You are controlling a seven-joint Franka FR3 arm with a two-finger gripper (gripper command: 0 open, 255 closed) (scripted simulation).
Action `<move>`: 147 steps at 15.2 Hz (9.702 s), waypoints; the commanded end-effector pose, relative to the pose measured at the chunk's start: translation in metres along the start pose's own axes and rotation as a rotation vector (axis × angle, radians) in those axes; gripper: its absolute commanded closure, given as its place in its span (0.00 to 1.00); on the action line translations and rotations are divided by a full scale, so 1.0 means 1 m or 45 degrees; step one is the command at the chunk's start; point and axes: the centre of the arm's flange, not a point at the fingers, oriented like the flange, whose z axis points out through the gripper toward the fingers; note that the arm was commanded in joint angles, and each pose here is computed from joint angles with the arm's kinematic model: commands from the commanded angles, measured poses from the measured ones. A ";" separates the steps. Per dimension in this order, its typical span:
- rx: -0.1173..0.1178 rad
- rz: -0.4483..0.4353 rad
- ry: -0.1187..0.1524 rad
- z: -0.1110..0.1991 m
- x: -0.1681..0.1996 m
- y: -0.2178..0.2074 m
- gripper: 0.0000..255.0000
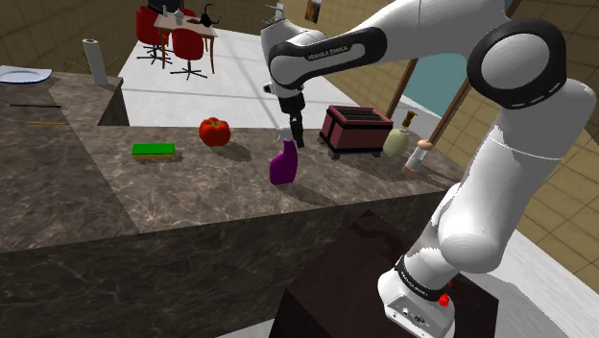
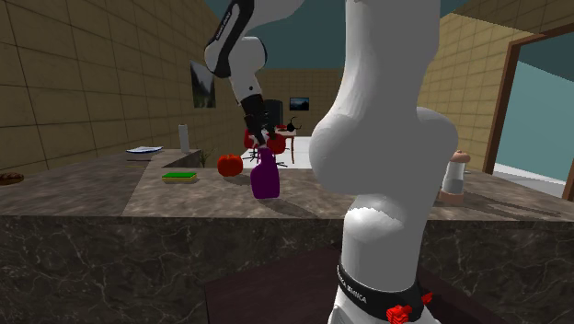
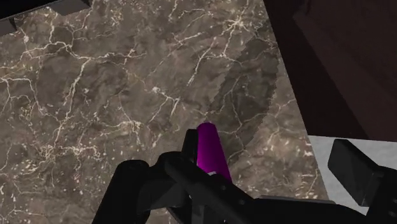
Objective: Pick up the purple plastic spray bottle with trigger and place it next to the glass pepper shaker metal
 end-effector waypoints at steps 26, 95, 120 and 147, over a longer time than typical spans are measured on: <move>-0.181 -0.422 -0.167 0.088 0.098 -0.002 1.00; -0.181 -0.422 -0.167 -0.185 -0.064 0.015 1.00; -0.181 -0.422 -0.167 -0.055 -0.357 0.095 1.00; -0.181 -0.422 -0.167 0.084 -0.578 0.158 1.00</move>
